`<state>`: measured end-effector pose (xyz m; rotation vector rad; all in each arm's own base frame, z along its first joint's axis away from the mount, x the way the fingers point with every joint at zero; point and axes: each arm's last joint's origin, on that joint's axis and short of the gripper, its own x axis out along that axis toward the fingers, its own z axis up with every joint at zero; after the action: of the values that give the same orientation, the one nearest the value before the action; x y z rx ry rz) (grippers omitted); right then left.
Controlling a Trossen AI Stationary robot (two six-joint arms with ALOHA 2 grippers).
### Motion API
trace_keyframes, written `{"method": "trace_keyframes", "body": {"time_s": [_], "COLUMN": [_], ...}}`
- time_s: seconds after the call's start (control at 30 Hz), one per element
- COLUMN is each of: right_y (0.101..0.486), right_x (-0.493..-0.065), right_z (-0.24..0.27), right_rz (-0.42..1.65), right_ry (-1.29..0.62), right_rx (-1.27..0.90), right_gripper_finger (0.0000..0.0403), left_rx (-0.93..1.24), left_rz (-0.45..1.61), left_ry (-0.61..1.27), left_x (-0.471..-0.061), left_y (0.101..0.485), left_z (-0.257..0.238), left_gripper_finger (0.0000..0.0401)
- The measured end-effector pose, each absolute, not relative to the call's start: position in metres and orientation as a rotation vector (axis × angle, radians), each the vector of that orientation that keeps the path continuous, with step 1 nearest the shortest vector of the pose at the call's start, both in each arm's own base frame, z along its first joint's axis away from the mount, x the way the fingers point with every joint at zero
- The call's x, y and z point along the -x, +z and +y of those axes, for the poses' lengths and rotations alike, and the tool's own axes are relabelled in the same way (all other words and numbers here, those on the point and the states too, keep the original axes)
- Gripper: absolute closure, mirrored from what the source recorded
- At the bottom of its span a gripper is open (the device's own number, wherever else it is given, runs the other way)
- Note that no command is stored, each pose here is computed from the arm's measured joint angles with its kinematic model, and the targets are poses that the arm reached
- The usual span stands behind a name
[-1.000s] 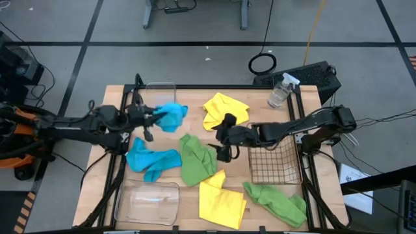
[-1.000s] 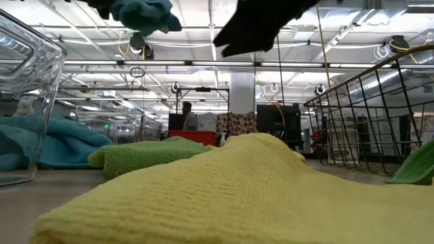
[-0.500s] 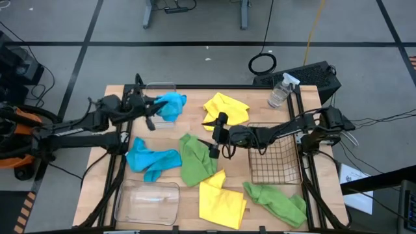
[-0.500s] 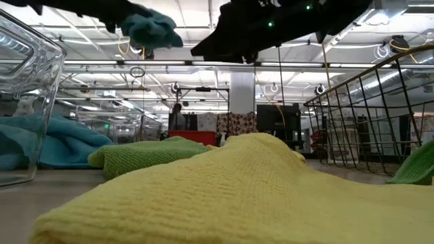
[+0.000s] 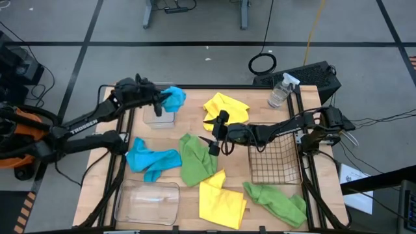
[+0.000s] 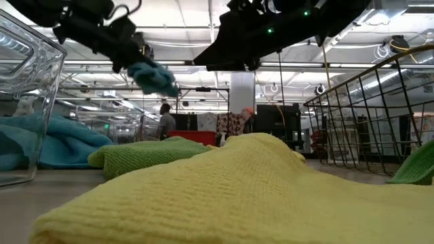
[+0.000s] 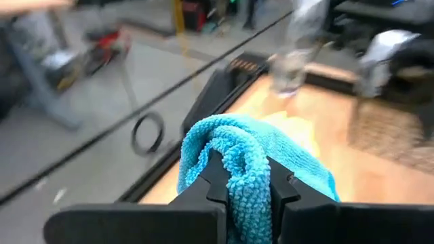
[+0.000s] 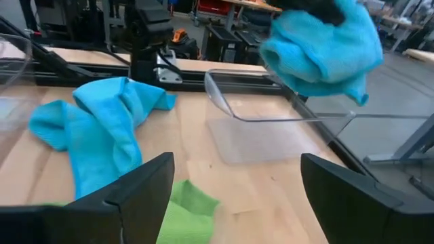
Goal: Sort microfiber towel by color & place in baskets
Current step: Put the right blue microfiber cloth into the top transparent bin
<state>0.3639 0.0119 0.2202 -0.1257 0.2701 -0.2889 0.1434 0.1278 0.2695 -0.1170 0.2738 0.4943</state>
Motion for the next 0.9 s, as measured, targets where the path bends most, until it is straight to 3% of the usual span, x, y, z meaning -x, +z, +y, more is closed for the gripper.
{"method": "trace_keyframes", "body": {"time_s": [0.5, 0.9], "right_y": [0.217, 0.212], "right_x": [-0.362, -0.361], "right_z": [0.024, 0.023], "right_rz": [0.303, 0.356], "right_ry": [-0.253, -0.25], "right_rx": [0.148, 0.161], "right_gripper_finger": [0.0093, 0.0093], "left_rx": [0.33, 0.46], "left_rz": [0.44, 0.565], "left_ry": [0.74, 0.755], "left_x": [-0.118, -0.132], "left_y": [0.231, 0.18], "left_z": [0.168, 0.198], "left_gripper_finger": [0.0361, 0.0361]}}
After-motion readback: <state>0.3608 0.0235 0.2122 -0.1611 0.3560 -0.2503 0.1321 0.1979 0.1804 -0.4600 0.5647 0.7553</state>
